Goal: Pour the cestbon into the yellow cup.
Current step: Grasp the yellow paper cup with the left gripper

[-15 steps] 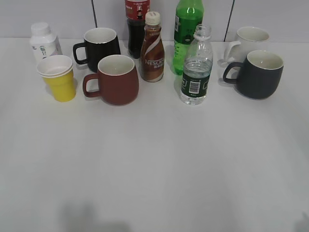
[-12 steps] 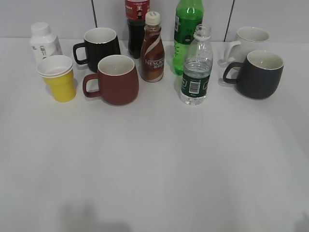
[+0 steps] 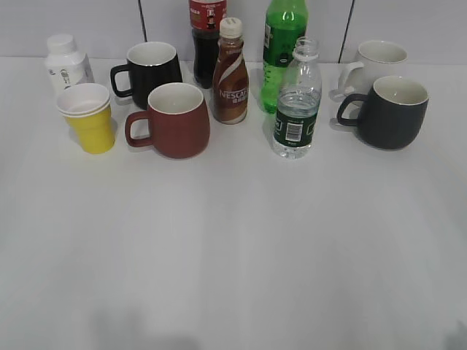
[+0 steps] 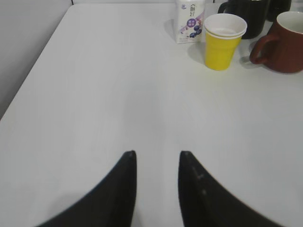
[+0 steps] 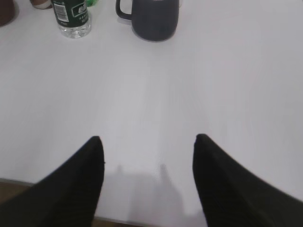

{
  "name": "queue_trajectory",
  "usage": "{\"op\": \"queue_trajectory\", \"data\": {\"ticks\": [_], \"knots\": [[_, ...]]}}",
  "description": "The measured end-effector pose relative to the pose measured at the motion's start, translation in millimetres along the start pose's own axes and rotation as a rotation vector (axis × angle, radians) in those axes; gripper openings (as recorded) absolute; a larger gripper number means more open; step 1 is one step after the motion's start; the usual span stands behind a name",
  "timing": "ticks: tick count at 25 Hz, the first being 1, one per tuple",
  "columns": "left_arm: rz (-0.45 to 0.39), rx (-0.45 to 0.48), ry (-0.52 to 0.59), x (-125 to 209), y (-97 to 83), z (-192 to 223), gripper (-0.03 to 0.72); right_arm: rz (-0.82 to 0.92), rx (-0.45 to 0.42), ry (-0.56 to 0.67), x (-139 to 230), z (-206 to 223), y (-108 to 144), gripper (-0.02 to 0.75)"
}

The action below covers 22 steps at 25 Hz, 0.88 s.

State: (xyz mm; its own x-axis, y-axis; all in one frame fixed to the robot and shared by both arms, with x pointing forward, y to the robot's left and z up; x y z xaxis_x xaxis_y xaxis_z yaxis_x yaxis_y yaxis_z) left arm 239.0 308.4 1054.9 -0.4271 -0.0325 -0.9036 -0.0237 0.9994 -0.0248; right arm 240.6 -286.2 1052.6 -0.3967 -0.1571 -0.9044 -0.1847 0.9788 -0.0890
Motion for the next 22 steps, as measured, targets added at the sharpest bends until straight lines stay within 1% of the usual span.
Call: {"op": "queue_trajectory", "data": {"ticks": [22], "knots": [[0.0, 0.001, 0.0, 0.0, -0.1, 0.0, 0.234, 0.0, 0.0, 0.0, 0.0, 0.0, 0.0, 0.447]]}}
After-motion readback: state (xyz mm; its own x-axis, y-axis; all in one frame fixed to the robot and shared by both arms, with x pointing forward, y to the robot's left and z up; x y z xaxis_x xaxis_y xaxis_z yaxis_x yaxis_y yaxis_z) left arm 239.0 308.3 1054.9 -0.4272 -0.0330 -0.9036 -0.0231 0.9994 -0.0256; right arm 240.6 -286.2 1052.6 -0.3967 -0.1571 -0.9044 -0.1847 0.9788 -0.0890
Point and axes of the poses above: a point on each arm's last joint axis where the gripper is mounted, z pointing out along that axis toward the gripper, y along the wrist's bending axis when the last joint is at zero, x = y × z, the point moved 1 cm from there along z, pointing out along that axis toward the gripper, and after that the axes turned 3 degrees about -z, right-handed, at the moved point
